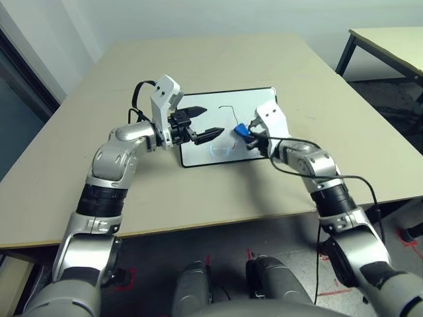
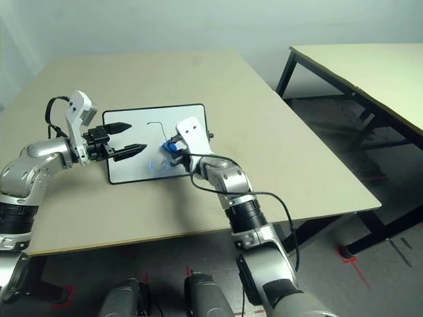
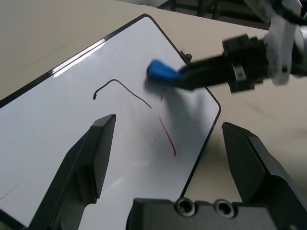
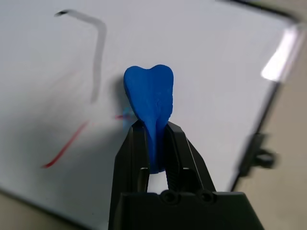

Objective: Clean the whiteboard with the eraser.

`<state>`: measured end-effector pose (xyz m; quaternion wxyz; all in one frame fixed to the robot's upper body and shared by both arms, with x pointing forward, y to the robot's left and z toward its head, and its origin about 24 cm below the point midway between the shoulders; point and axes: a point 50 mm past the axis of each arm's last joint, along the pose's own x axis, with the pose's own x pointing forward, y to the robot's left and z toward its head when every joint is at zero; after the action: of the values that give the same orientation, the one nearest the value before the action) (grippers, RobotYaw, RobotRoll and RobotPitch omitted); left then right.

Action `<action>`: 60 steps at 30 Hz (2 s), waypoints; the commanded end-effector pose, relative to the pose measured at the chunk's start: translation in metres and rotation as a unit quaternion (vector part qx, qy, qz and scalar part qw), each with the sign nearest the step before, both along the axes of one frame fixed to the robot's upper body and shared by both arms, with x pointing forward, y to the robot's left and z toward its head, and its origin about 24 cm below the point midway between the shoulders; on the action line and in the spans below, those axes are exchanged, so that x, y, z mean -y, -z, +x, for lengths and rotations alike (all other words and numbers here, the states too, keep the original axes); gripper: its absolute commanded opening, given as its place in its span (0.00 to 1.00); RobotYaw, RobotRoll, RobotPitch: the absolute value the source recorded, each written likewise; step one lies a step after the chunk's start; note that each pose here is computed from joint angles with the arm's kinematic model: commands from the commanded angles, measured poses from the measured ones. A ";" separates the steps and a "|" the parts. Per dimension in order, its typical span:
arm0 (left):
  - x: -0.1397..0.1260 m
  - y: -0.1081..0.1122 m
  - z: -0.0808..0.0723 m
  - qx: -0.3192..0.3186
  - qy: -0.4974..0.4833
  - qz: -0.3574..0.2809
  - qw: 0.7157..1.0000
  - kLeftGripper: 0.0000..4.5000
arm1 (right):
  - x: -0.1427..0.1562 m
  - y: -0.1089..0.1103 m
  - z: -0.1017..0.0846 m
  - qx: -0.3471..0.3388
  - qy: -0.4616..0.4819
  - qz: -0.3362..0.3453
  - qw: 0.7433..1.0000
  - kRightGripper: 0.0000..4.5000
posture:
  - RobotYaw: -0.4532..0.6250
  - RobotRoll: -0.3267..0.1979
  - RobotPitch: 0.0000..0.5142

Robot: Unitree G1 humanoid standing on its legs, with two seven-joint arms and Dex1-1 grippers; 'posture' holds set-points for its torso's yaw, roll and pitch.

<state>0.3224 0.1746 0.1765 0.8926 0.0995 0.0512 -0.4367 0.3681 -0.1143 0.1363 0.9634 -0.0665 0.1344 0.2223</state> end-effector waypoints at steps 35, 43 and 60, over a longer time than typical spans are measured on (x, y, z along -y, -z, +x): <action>-0.028 0.003 -0.014 -0.021 -0.026 0.020 0.999 1.00 | -0.030 0.038 -0.038 -0.057 -0.075 -0.013 0.995 0.09 | 0.39 0.62 0.22; -0.030 0.002 -0.015 -0.020 -0.028 0.022 0.999 1.00 | -0.015 0.012 -0.009 -0.001 -0.020 -0.002 1.000 0.09 | 0.40 0.62 0.23; -0.027 0.001 -0.016 -0.022 -0.027 0.021 0.999 1.00 | -0.049 0.034 -0.038 -0.041 -0.097 -0.002 0.994 0.09 | 0.40 0.62 0.24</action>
<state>0.3074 0.2014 0.1758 0.9010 0.1061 0.0801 -0.4129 0.3309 -0.0606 0.1154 0.9325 -0.0621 0.1326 0.3301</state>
